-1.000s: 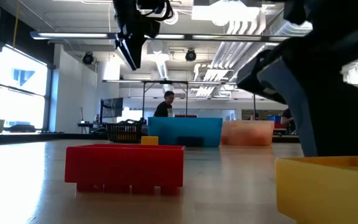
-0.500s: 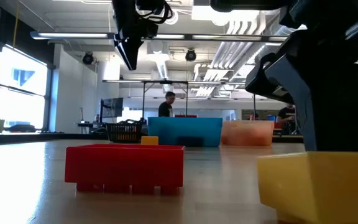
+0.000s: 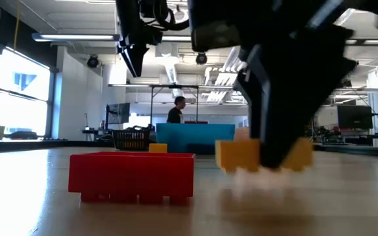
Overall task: Sort & place blocks by color
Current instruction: Put the yellow game piece into the black bin
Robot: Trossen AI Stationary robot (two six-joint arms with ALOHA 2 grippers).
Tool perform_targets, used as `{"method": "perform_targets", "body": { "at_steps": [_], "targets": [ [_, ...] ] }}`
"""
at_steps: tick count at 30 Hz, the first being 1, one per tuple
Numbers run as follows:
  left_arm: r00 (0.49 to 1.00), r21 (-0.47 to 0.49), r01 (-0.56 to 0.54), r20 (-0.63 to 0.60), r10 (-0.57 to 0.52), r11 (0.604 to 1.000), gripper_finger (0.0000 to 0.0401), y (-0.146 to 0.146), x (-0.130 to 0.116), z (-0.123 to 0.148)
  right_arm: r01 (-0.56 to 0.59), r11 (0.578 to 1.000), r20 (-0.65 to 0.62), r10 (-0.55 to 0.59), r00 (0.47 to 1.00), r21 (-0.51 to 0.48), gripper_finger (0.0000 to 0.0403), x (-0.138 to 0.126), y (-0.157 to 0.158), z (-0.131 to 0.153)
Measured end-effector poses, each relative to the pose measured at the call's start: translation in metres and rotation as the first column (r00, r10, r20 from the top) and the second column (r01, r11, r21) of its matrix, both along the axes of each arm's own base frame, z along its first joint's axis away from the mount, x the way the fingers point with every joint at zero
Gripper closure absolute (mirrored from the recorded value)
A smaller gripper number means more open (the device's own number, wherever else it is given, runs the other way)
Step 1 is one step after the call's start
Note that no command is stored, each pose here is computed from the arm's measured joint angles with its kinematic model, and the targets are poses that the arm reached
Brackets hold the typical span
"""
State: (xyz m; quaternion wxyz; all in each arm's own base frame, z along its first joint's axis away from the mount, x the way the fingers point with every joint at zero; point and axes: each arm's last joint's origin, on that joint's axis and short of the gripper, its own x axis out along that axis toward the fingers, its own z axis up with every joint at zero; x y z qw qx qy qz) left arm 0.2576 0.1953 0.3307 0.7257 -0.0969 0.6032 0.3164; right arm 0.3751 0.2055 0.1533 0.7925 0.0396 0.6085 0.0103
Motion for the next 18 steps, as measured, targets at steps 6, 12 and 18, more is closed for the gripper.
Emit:
{"method": "perform_targets", "body": {
  "at_steps": [6,12,18],
  "targets": [
    [0.998,-0.090,0.038,0.060,-0.033,0.995,0.0217,0.010,-0.008,-0.001,0.025,0.999,0.019,-0.024,1.000,-0.044,0.0297,0.013,-0.040,0.017],
    [0.992,-0.150,0.074,0.117,-0.056,0.986,0.0217,0.020,-0.016,-0.001,0.030,0.997,0.061,-0.026,0.998,-0.072,0.0297,0.023,-0.079,0.035],
    [0.974,-0.209,0.158,0.195,-0.117,0.965,0.0217,0.028,-0.023,0.000,0.005,0.993,0.109,0.008,0.994,-0.118,0.0297,0.025,-0.117,0.060]
  ]
}}
